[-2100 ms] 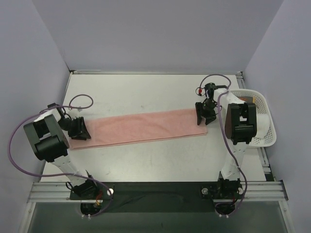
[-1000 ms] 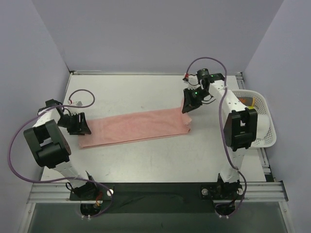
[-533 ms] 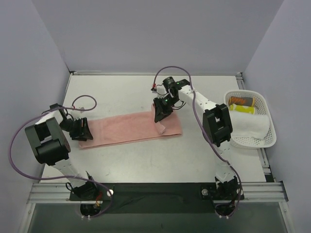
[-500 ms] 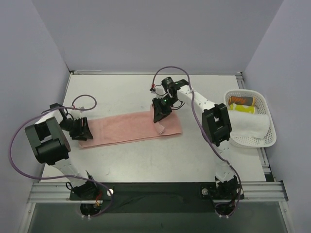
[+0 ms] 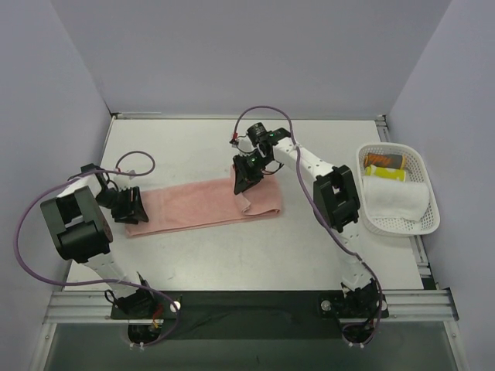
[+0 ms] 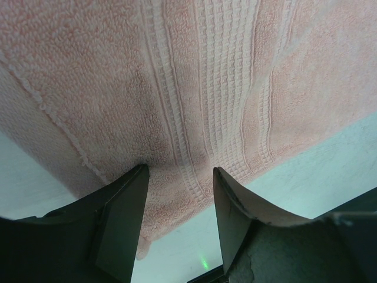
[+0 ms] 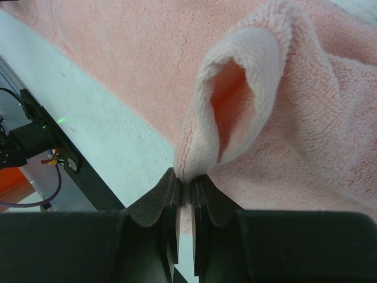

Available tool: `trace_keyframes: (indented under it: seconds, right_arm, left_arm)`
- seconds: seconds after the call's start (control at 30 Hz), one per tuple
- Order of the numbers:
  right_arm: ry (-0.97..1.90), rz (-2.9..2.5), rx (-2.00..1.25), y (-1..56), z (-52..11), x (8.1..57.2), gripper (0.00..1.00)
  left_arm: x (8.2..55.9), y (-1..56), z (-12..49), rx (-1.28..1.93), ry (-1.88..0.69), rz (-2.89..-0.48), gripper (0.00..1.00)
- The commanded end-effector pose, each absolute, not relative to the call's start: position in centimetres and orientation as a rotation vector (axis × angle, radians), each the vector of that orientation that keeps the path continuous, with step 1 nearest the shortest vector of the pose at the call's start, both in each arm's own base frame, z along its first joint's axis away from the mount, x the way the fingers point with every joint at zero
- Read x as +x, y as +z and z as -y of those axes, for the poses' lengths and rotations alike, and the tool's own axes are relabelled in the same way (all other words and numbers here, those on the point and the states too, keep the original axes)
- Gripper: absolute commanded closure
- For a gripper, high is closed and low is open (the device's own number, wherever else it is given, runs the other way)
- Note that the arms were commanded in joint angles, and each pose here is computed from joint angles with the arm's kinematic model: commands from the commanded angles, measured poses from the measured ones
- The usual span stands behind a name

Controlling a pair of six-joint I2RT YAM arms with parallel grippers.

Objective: Roll the towels
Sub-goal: Fold the towel

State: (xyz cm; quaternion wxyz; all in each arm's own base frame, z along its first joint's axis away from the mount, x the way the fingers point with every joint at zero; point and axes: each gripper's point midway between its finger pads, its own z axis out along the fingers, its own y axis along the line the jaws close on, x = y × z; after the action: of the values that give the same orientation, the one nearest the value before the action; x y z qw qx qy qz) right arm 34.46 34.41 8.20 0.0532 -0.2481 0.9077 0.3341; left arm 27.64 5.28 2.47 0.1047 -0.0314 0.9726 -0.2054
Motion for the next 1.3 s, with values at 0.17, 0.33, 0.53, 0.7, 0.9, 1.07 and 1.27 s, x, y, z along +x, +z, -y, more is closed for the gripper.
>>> trace_keyframes:
  seconds: [0.17,0.33,0.53,0.7,0.9,1.07,1.27]
  right_arm:
    - [1.057,-2.779,-0.763,7.8,-36.8,33.4,1.0]
    - [1.06,-2.772,-0.782,7.8,-37.7,33.1,1.0]
    - [1.059,-2.77,-0.786,7.5,-38.4,33.0,1.0]
    - [1.067,-2.768,-0.794,7.2,-39.2,32.8,1.0]
    - [1.043,-2.772,-0.789,6.5,-39.5,33.2,1.0]
    - [1.041,-2.775,-0.794,6.2,-39.7,33.1,1.0]
    - [1.009,-2.76,-0.811,5.9,-40.1,33.4,1.0]
  left_arm:
    - [28.1,1.4,-5.8,-0.062,-0.552,-2.884,0.41]
    - [28.0,1.2,-5.7,-0.059,-0.554,-2.89,0.41]
    - [28.0,0.9,-5.7,-0.062,-0.558,-2.898,0.41]
    - [27.9,0.7,-5.8,-0.063,-0.561,-2.905,0.41]
    - [27.8,0.7,-5.8,-0.061,-0.557,-2.906,0.42]
    - [27.7,0.4,-5.8,-0.059,-0.555,-2.917,0.41]
    - [27.5,0.2,-5.8,-0.053,-0.563,-2.922,0.41]
